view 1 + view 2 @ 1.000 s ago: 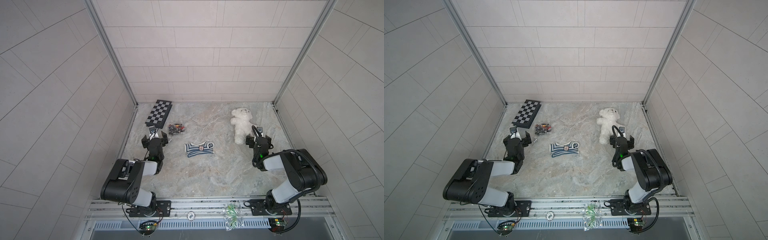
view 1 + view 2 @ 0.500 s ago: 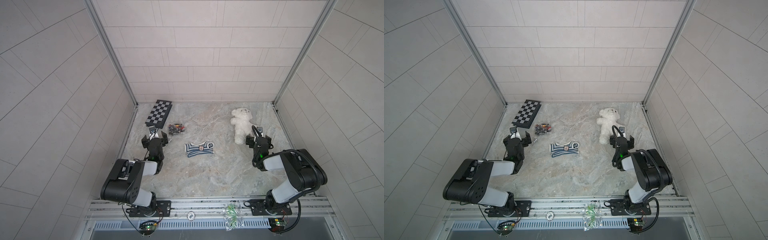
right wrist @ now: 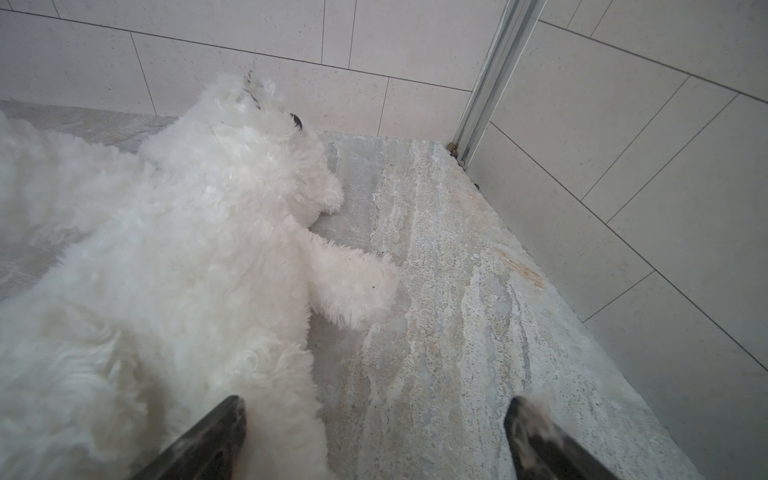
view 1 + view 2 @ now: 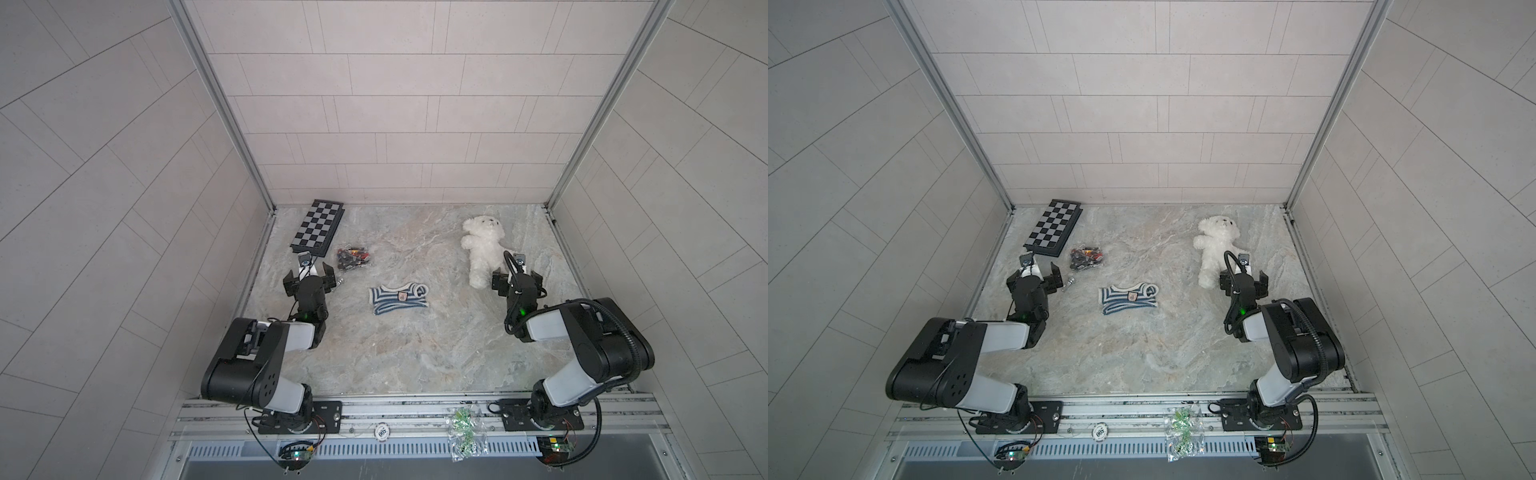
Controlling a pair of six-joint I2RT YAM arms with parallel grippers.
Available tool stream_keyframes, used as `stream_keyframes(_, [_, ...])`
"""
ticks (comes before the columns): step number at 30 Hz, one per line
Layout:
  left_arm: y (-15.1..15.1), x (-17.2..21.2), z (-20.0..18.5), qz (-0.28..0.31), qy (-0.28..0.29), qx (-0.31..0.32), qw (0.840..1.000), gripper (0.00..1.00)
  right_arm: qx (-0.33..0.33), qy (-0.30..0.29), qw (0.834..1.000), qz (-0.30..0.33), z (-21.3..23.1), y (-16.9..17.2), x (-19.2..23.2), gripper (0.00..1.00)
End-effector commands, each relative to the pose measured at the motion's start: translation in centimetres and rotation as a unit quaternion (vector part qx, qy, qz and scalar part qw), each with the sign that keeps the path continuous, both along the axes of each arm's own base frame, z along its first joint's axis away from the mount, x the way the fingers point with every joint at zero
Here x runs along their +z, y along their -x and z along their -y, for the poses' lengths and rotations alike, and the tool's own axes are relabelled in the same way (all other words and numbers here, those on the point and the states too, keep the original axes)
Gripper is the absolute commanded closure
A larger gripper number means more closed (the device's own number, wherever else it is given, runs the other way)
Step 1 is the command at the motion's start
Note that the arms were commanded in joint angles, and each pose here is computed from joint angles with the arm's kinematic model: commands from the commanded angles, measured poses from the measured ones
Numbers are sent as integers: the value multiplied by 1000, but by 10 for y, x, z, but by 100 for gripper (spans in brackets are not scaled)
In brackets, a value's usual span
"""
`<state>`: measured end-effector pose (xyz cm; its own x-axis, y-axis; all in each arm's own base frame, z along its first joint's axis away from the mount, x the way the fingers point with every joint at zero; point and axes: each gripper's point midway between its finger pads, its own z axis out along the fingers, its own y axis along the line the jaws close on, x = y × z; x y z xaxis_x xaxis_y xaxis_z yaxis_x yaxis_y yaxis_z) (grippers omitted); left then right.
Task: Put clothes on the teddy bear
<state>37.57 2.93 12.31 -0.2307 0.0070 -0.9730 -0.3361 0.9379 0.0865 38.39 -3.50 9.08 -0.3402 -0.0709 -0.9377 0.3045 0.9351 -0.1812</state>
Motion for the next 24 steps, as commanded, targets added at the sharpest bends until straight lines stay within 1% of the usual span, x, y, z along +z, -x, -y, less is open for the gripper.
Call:
stream_keyframes(1, [-3, 4, 0, 5, -3, 2, 1000, 0, 6, 5, 1000, 1, -3, -4, 3, 0])
stream_keyframes(24, [-2, 6, 1, 9, -2, 1, 1000, 0, 6, 6, 1000, 3, -3, -4, 4, 0])
